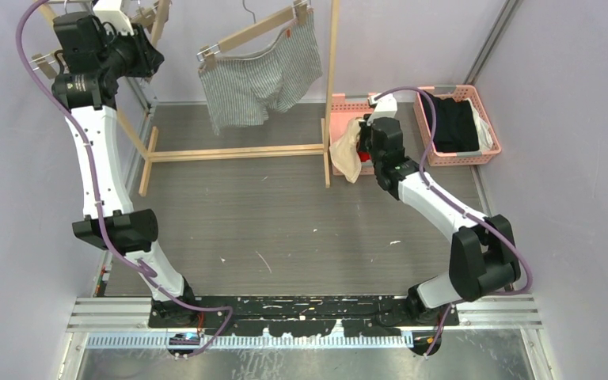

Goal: Remove the underwear clipped to the hanger

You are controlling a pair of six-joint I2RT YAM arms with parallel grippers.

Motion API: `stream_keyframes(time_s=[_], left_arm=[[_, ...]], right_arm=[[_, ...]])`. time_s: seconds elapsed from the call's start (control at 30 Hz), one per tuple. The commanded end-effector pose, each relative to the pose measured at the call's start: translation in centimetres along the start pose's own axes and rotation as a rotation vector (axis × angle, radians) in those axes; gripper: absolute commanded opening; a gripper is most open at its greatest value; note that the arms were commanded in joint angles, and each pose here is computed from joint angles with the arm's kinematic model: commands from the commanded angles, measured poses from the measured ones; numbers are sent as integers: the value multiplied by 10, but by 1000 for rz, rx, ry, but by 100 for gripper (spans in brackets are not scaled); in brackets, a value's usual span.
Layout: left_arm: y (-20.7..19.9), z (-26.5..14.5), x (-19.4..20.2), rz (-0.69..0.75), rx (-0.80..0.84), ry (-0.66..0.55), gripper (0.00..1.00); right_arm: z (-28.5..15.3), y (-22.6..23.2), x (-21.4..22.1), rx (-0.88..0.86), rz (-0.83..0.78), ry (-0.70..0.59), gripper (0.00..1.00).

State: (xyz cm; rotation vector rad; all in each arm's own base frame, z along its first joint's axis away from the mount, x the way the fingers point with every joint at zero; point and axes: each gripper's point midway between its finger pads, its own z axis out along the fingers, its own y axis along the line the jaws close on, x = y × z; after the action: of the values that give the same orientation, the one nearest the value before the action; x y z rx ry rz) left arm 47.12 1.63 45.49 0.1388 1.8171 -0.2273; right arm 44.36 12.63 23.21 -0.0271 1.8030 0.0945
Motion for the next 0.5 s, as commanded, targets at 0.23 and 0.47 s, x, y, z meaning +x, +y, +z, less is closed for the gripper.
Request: stream_keyframes(time_s=[0.23,0.47], left_arm=[[-13,-52,-51,74,-37,-164,48],[-9,-61,-46,82,-78,-147,52]], right_arm=[[19,3,-70,-24,59,-140,1],[17,-7,-121,-12,67,-218,1]])
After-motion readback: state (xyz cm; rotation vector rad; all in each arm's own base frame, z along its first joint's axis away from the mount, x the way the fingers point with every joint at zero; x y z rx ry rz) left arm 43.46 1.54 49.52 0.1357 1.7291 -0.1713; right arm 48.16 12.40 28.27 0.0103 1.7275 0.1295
